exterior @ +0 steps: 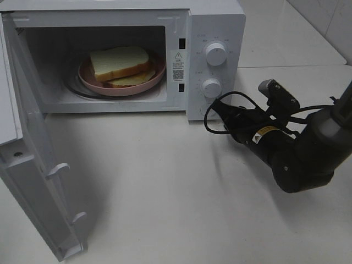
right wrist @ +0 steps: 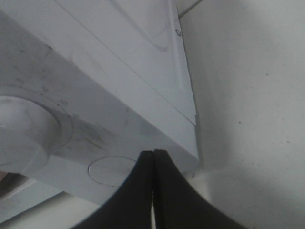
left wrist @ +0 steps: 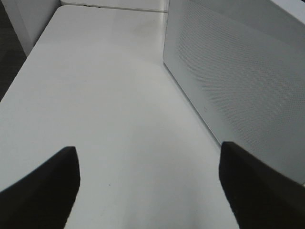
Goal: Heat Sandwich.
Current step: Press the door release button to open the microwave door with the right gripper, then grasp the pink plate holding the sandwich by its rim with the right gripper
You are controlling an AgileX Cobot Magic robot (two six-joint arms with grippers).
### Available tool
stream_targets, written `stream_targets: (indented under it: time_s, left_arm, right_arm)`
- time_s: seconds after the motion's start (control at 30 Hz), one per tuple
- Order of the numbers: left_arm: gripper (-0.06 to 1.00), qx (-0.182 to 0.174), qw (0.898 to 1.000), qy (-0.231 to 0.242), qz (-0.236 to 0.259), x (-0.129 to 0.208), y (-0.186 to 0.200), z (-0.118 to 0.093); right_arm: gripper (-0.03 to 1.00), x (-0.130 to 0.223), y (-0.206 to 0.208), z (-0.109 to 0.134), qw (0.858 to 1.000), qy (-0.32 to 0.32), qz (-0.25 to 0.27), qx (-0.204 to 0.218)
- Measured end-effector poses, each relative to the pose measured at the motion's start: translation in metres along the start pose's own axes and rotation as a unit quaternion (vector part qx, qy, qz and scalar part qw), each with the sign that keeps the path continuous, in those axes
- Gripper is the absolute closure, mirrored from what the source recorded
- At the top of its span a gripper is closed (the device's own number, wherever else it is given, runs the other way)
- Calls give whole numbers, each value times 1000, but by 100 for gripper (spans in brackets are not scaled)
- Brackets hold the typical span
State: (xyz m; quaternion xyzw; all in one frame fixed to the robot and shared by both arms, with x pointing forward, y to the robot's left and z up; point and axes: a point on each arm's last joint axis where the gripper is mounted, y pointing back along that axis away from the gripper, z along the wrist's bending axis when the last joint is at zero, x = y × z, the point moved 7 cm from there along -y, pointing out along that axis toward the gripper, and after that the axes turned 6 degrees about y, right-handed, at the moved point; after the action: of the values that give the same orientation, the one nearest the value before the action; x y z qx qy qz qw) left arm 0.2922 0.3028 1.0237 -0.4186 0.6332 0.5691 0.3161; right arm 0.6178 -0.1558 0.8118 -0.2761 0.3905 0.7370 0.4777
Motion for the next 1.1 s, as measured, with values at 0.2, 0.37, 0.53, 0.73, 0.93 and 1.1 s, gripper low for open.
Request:
stream_targets:
  time_s: [0.2, 0.37, 0.53, 0.73, 0.93, 1.1]
  left_arm:
    - [18, 0, 1000, 0, 0, 0, 0, 0]
    - [18, 0, 1000, 0, 0, 0, 0, 0]
    - [18, 0, 1000, 0, 0, 0, 0, 0]
    - [18, 0, 1000, 0, 0, 0, 0, 0]
    - [18, 0, 1000, 0, 0, 0, 0, 0]
    - [18, 0, 1000, 0, 0, 0, 0, 0]
  right_arm:
    - [96, -1, 24, -3, 1000, 3, 11, 7]
    - [96, 1, 43, -4, 1000, 12, 27, 5]
    - [96, -7, 66, -2, 999, 34, 28, 1]
    - [95, -25, 84, 9, 998, 61, 6, -16]
    - [94, -53, 105, 28, 994, 97, -21, -36]
    - [92, -59, 121, 34, 990, 135, 18, -25]
